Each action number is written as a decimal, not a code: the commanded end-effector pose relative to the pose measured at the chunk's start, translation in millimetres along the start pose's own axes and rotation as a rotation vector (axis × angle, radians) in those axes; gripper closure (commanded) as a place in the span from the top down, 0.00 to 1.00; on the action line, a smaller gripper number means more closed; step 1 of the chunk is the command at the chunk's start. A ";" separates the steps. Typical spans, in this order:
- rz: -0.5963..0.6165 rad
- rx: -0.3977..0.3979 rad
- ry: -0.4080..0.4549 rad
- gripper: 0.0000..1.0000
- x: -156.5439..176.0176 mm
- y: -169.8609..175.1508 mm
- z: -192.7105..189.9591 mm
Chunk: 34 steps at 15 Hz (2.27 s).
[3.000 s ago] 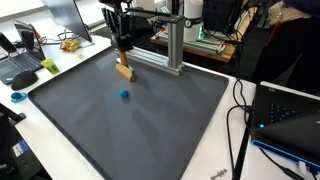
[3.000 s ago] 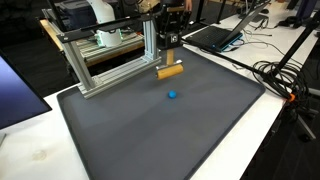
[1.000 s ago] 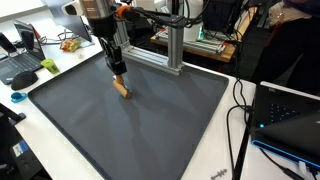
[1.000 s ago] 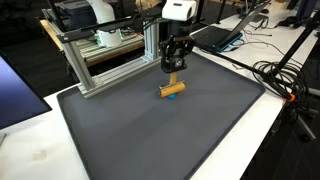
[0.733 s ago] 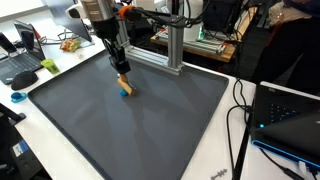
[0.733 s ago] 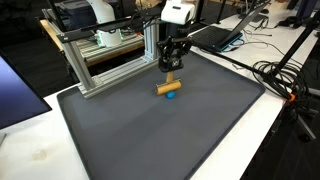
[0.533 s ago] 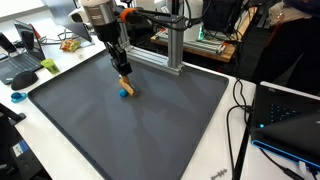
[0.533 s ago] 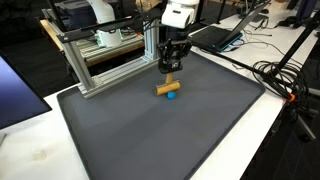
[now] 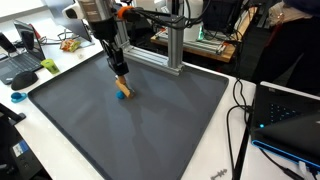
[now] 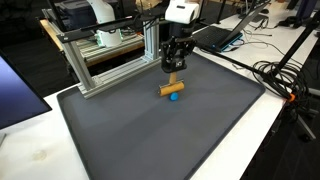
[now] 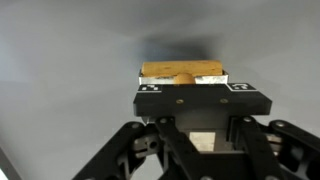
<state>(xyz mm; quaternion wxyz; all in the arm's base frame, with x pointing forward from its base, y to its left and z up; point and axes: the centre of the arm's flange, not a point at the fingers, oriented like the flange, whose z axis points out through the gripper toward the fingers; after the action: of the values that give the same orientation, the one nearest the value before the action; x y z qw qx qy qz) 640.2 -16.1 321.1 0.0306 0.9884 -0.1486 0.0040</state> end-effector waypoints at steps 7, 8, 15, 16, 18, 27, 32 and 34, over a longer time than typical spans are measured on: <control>0.010 -0.001 0.032 0.22 13.4 -0.4 -18.5; 0.010 0.009 0.047 0.22 14.2 0.4 -19.7; 0.025 0.039 0.113 0.22 21.0 -2.5 -21.5; 0.023 0.040 0.110 0.22 21.4 -3.2 -19.9; 0.023 0.043 0.112 0.22 21.9 -4.0 -16.6; 0.012 0.061 0.176 0.22 28.5 -12.0 -13.3; 0.000 0.040 0.152 0.22 29.1 -18.1 8.6; -0.003 0.035 0.148 0.22 30.7 -18.5 13.7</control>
<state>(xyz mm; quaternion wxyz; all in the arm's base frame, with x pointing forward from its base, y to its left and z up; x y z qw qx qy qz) 665.5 -10.4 320.4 0.0192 0.9864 -0.1428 0.0790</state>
